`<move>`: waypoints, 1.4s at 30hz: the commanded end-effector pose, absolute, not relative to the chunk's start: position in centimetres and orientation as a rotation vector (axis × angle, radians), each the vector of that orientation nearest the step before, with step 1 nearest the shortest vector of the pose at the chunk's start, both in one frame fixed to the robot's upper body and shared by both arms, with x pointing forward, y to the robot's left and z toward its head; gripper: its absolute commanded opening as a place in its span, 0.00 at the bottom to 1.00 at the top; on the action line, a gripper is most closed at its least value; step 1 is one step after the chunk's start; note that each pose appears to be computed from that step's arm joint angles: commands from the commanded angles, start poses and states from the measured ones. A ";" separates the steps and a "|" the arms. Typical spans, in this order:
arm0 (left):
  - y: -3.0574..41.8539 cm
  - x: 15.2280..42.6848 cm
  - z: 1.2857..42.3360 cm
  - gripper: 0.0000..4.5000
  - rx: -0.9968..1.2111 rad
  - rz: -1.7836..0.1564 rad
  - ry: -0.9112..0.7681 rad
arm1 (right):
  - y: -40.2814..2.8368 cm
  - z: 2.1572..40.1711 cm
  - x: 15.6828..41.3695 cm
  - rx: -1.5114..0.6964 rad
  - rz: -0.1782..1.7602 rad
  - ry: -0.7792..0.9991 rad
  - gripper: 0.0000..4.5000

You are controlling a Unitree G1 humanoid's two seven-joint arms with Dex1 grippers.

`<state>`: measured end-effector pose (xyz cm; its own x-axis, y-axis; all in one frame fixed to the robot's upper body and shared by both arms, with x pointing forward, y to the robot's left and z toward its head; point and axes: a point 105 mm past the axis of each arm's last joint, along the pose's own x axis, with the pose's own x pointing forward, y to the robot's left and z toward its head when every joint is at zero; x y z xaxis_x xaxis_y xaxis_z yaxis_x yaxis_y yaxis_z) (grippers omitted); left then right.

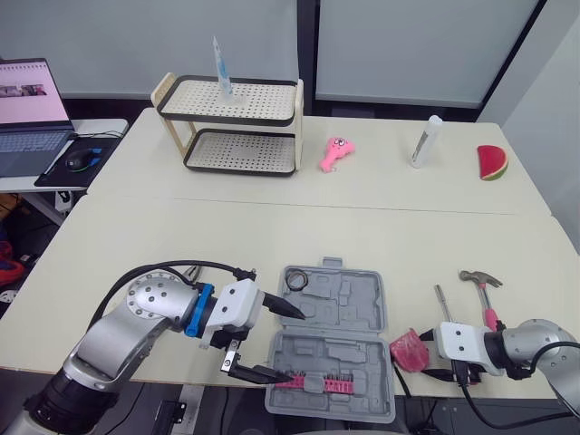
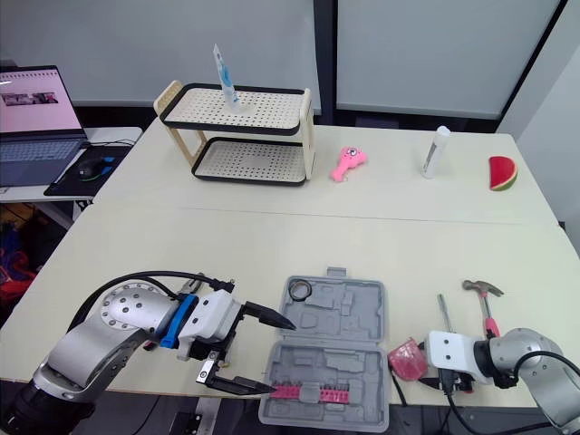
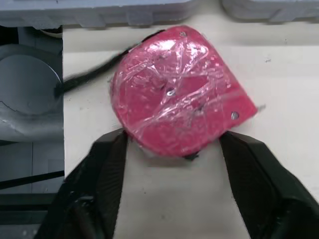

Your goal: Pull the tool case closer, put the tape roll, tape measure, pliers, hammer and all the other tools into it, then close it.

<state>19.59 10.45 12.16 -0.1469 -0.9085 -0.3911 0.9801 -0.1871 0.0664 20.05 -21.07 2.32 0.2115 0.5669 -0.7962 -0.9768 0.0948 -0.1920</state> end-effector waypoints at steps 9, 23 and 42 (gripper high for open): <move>11.5 20.7 12.4 1.00 0.431 -1.645 0.210 | -22.8 6.1 21.1 -0.908 1.112 0.623 0.23; 10.2 20.2 13.4 1.00 0.415 -1.698 0.180 | -19.3 7.3 19.2 -0.565 0.869 0.650 0.71; 9.5 20.3 13.4 1.00 0.438 -1.756 0.170 | -17.3 4.3 19.4 -0.518 0.665 0.677 0.99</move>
